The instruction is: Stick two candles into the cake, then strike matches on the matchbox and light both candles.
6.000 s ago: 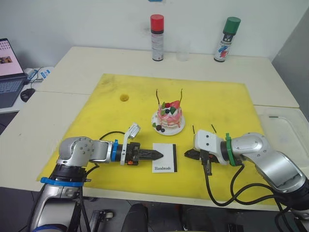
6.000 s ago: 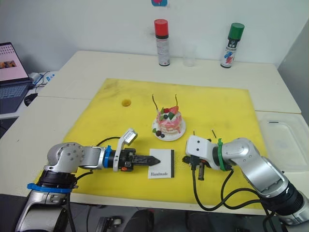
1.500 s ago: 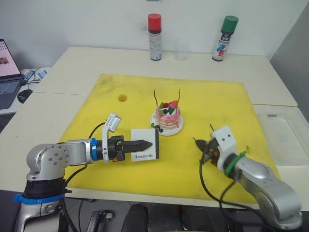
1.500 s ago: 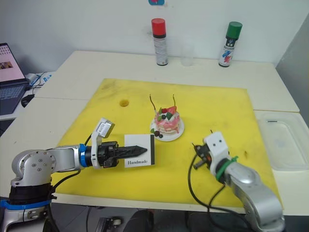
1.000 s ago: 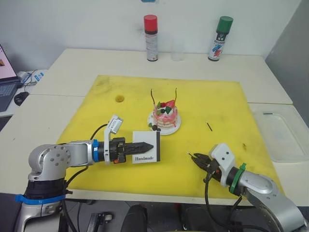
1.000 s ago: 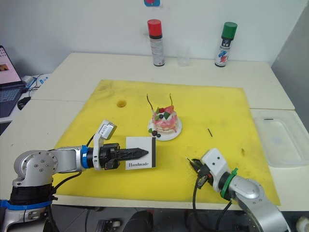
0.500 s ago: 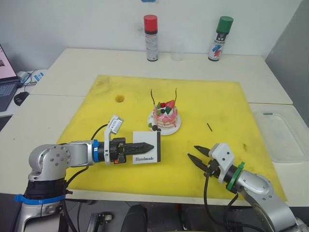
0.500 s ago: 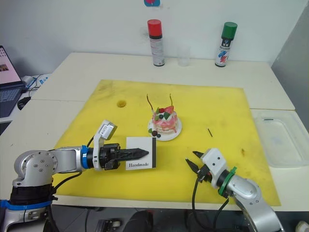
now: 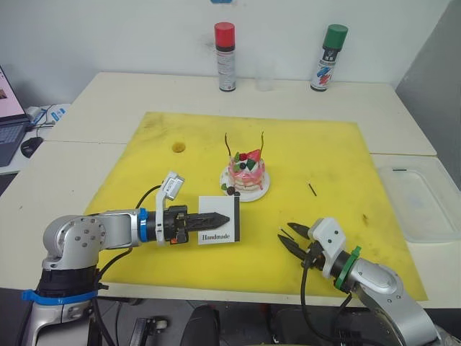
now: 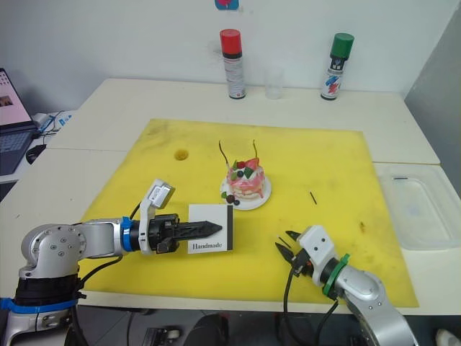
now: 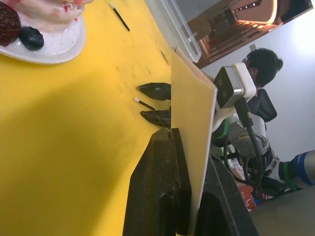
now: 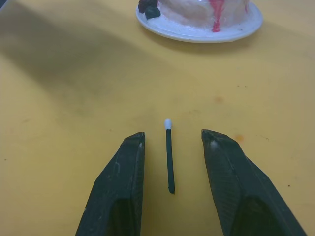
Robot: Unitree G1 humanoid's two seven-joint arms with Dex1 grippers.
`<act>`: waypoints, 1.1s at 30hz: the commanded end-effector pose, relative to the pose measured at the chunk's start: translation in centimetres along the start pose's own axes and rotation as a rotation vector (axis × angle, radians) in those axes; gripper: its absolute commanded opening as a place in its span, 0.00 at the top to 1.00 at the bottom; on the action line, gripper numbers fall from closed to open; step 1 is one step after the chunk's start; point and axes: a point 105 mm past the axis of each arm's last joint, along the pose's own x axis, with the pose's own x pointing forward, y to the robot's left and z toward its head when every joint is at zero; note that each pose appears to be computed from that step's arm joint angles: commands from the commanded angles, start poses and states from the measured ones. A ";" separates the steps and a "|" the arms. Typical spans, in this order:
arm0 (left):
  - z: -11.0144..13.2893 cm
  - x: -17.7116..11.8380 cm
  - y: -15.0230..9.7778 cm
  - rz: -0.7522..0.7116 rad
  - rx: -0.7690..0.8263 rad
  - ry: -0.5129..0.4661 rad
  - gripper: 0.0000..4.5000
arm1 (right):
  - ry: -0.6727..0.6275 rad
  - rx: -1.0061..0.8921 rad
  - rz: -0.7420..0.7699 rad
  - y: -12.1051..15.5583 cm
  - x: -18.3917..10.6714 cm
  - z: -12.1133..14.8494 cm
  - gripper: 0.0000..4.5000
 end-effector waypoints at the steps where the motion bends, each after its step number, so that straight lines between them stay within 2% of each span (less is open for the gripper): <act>1: 0.1 0.2 -0.7 -0.025 0.025 0.005 1.00 | -0.006 -0.011 -0.002 0.1 0.0 0.3 0.71; 5: 0.0 0.2 -0.6 -0.023 0.021 0.008 1.00 | -0.006 -0.006 0.001 0.3 0.0 0.2 1.00; 13: -0.3 0.5 -0.8 -0.037 0.016 0.022 1.00 | -0.056 0.003 0.011 0.4 -0.1 1.5 1.00; 19: 0.1 1.6 -1.0 -0.062 0.053 0.050 1.00 | -0.162 -0.138 0.073 -0.1 -1.2 7.1 1.00; 24: 0.6 2.9 -0.9 -0.087 0.048 0.061 1.00 | -0.187 -0.278 0.174 0.6 -1.6 10.3 1.00; 29: 0.7 3.5 -0.9 -0.105 0.052 0.086 1.00 | -0.165 -0.379 0.221 1.0 -0.8 11.4 1.00; 33: 0.9 3.6 -0.8 -0.108 0.056 0.084 1.00 | -0.133 -0.386 0.233 1.0 -0.2 11.3 1.00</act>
